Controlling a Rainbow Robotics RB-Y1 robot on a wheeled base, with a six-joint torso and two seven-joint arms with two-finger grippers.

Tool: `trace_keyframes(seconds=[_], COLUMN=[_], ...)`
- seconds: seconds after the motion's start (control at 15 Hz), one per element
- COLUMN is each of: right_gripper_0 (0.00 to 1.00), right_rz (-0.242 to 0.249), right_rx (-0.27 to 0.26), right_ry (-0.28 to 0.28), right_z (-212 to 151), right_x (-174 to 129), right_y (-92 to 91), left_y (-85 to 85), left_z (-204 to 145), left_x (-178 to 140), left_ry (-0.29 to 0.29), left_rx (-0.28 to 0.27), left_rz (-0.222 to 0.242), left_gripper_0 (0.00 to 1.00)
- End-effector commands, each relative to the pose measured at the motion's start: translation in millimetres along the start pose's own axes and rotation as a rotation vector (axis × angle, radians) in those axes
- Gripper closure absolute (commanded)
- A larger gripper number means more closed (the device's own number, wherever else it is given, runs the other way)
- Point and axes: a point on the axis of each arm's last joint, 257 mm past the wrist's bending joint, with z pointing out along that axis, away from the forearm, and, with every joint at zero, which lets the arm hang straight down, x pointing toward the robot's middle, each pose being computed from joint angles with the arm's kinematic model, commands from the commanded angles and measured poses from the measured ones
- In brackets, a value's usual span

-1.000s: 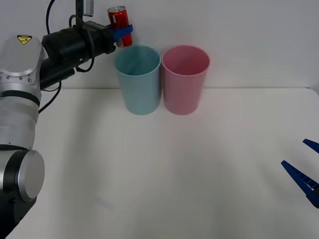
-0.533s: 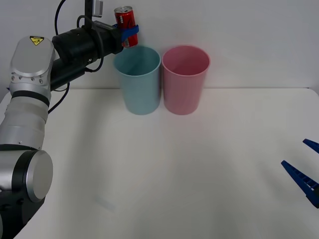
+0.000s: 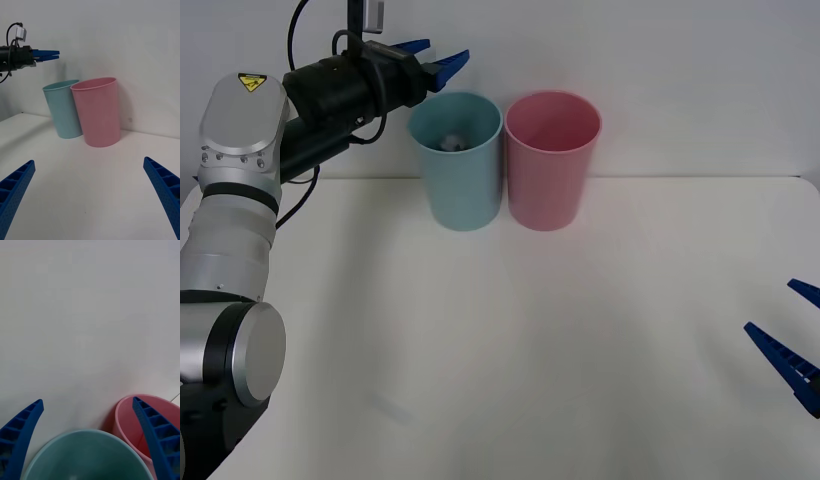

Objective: Grasp the object on the table and drop it into the matching bin: aluminum can to the light blue bin, PET bottle to the pink bin.

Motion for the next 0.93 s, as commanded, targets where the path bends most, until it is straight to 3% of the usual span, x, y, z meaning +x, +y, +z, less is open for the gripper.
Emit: trace_keyframes(seconds=[0.07,0.4,0.93], right_gripper_0=[0.00,0.00,0.00], right_rz=[0.000,0.000,0.000], right_rx=[0.000,0.000,0.000], right_ry=[0.000,0.000,0.000], right_z=[0.0,0.0,0.0], right_x=[0.0,0.0,0.0], right_y=[0.0,0.0,0.0], left_y=[-0.8,4.5,3.1], left_z=[-1.6,-25.9,-113.5], left_x=[1.6,4.2,14.7], left_ry=[-0.008,-0.071,-0.156], left_rx=[0.005,0.015,0.017], left_rz=[-0.019,-0.036,-0.026], left_gripper_0=[0.00,0.00,0.00])
